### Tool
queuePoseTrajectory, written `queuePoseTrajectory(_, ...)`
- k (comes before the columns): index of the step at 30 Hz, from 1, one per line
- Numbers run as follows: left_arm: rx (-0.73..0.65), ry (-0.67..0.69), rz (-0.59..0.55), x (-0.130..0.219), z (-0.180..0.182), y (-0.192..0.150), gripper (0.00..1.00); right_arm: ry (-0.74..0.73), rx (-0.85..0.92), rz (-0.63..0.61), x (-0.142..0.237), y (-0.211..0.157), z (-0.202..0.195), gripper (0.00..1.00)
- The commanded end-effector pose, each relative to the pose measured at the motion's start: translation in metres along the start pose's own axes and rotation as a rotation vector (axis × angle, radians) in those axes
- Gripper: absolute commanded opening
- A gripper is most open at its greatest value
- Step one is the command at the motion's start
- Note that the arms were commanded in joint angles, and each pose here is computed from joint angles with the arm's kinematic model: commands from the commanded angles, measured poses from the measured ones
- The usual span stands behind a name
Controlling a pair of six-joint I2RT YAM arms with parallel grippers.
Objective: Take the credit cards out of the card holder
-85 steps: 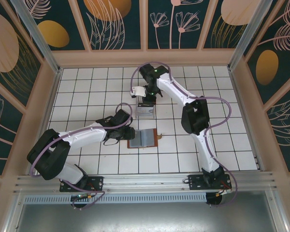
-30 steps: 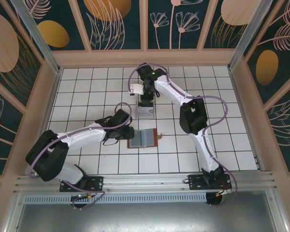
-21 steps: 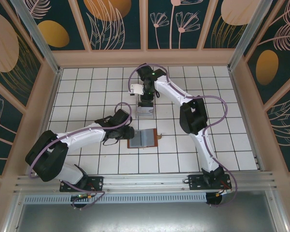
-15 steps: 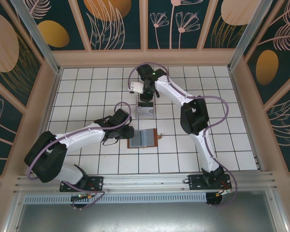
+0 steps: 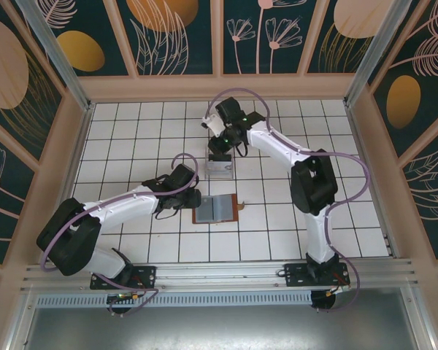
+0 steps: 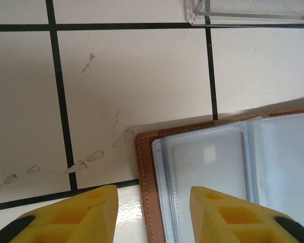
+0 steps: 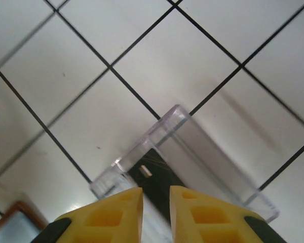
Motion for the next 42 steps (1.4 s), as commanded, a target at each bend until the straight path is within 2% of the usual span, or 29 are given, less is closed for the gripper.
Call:
queuePoseTrajectory(1, -0.014, -0.003, -0.056, 0.009, -0.005, 0.016, 0.43, 0.014, -0.275, -0.131, 0.022, 0.025, 0.002, 0.2)
queuePoseTrajectory(6, -0.006, -0.005, -0.08, 0.011, -0.003, 0.028, 0.43, 0.011, -0.486, -0.192, 0.032, 0.021, 0.016, 0.13)
queuePoseTrajectory(10, 0.018, -0.012, -0.089, 0.013, 0.002, 0.036, 0.44, 0.08, -0.678, -0.15, 0.031, 0.009, 0.033, 0.11)
queuePoseTrajectory(18, 0.063, -0.032, -0.108, 0.02, 0.016, 0.052, 0.45, 0.117, -0.698, -0.106, 0.029, -0.002, 0.084, 0.17)
queuePoseTrajectory(26, 0.105, -0.027, -0.122, 0.026, 0.032, 0.055, 0.46, 0.158, -0.707, -0.02, 0.016, -0.032, 0.132, 0.2)
queuePoseTrajectory(35, 0.127, -0.033, -0.146, 0.031, 0.036, 0.056, 0.47, 0.211, -0.714, 0.034, 0.003, -0.054, 0.17, 0.25)
queuePoseTrajectory(42, 0.122, -0.031, -0.163, 0.033, 0.037, 0.058, 0.47, 0.222, -0.714, 0.069, -0.012, -0.062, 0.183, 0.28)
Point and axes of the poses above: each hand's point on the last joint's axis, 136 mm out from that joint toward the fingers, its own x axis back along the fingers, its own z axis along the line the jaws close on, y = z × x, the point moved 1 cm from there along x, back along the fingers, and after that the axes turned 13 degrees about x, right-handed, at the moved point
